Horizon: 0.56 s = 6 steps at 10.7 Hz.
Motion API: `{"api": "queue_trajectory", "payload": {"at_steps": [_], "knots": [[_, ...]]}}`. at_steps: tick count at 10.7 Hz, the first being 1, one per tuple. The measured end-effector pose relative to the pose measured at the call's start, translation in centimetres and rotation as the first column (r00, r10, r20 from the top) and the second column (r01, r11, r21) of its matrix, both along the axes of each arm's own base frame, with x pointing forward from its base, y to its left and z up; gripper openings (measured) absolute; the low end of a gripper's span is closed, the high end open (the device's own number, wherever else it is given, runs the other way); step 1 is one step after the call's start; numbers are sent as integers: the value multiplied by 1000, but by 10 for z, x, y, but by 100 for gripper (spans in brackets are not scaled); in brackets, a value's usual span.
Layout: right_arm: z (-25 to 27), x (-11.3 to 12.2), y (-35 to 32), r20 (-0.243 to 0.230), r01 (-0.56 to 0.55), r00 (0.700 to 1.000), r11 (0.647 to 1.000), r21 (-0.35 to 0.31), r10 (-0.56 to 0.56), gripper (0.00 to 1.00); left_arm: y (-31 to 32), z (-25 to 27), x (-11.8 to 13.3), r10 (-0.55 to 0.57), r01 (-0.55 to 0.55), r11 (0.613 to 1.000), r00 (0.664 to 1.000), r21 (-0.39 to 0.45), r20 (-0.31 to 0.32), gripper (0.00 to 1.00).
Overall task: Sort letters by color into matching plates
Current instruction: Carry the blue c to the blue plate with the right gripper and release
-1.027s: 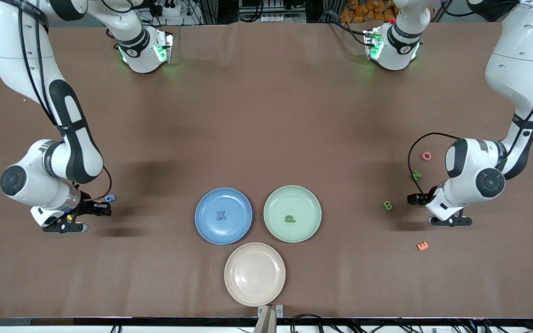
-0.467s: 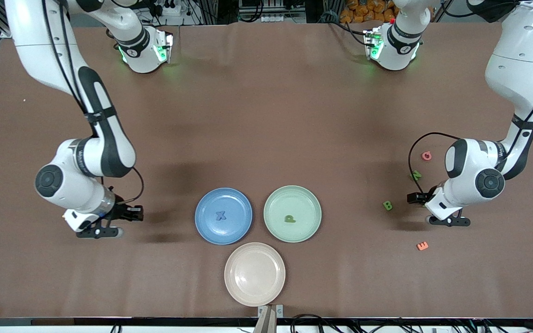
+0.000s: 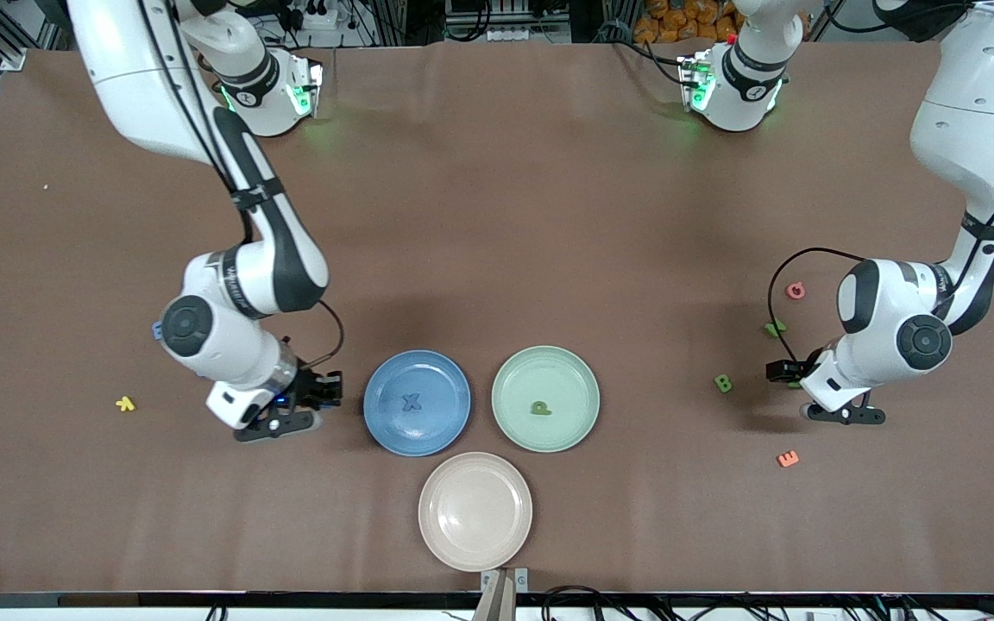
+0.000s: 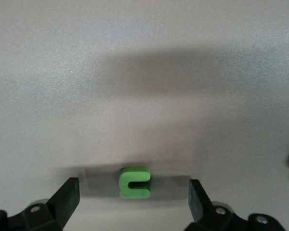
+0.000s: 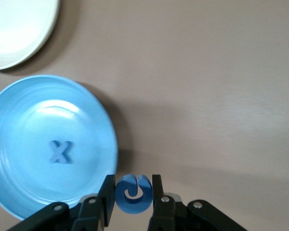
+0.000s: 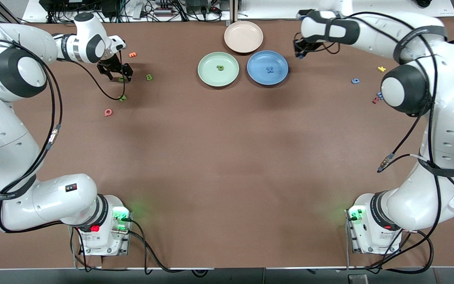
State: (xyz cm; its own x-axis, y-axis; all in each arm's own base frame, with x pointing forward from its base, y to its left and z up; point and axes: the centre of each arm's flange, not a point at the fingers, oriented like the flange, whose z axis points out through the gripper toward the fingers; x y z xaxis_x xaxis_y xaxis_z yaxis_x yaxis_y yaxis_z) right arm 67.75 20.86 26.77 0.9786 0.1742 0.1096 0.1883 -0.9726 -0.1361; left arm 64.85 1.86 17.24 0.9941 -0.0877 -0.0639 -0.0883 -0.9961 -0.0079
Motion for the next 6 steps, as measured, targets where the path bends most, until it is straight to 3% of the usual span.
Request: {"api": "queue_trajectory", "payload": {"at_steps": [6], "knots": [[-24, -8, 104, 30, -118, 993, 993, 15, 117, 35, 0, 0, 3, 1, -1, 1000, 1000, -1, 4, 98]]}}
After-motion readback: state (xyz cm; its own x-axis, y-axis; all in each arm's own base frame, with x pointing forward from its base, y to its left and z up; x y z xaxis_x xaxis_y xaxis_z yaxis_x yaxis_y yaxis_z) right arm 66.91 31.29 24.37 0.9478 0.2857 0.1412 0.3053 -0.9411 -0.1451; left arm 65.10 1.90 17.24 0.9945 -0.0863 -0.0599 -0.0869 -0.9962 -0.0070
